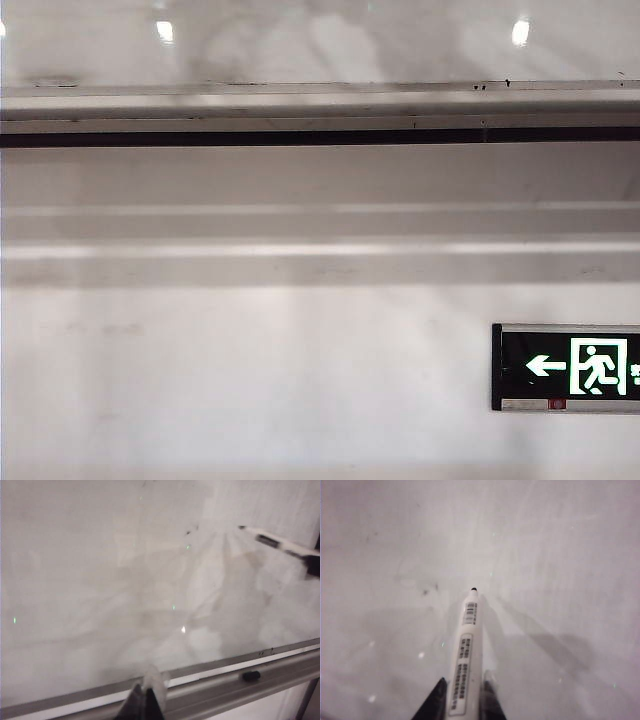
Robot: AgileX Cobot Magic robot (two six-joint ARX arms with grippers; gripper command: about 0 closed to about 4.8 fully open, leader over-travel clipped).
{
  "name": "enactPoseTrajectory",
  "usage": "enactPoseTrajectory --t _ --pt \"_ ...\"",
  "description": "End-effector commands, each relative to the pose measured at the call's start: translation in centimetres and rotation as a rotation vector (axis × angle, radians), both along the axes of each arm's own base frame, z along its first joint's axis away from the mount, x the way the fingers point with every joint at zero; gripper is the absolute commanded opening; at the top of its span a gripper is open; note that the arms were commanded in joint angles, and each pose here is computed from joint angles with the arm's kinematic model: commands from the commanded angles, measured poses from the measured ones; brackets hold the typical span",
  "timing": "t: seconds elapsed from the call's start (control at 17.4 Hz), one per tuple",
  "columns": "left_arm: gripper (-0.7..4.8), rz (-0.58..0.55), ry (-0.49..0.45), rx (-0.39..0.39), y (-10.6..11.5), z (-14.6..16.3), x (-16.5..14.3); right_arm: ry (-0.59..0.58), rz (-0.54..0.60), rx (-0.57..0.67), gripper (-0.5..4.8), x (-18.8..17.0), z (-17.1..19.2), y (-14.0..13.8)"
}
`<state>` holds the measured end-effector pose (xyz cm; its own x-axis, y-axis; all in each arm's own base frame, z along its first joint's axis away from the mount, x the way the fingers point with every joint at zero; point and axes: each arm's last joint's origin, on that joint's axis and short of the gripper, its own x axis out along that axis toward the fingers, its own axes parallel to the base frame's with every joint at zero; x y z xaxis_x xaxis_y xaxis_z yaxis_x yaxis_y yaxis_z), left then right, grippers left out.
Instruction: Take a marker from the whiteboard tray, write "Hi!" on the whiteboard, and then put the marker back vertically into the whiteboard tray.
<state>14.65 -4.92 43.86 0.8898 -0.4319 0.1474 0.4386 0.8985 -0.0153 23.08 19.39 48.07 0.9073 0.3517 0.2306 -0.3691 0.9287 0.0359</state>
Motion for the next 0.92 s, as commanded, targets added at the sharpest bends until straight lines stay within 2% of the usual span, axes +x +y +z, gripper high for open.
enactPoseTrajectory --t 0.06,0.4,0.92 --pt "-0.06 -0.007 -0.029 -0.006 0.0 0.4 -0.2 -0.062 -0.028 0.029 -0.01 0.7 0.4 0.8" --pt "-0.06 -0.033 -0.03 -0.003 0.0 0.4 -0.3 -0.036 -0.083 0.018 -0.01 1.8 -0.4 0.9" --pt "-0.06 -0.033 -0.031 -0.003 0.0 0.5 -0.3 0.066 -0.075 -0.067 -0.01 2.0 -1.7 1.2"
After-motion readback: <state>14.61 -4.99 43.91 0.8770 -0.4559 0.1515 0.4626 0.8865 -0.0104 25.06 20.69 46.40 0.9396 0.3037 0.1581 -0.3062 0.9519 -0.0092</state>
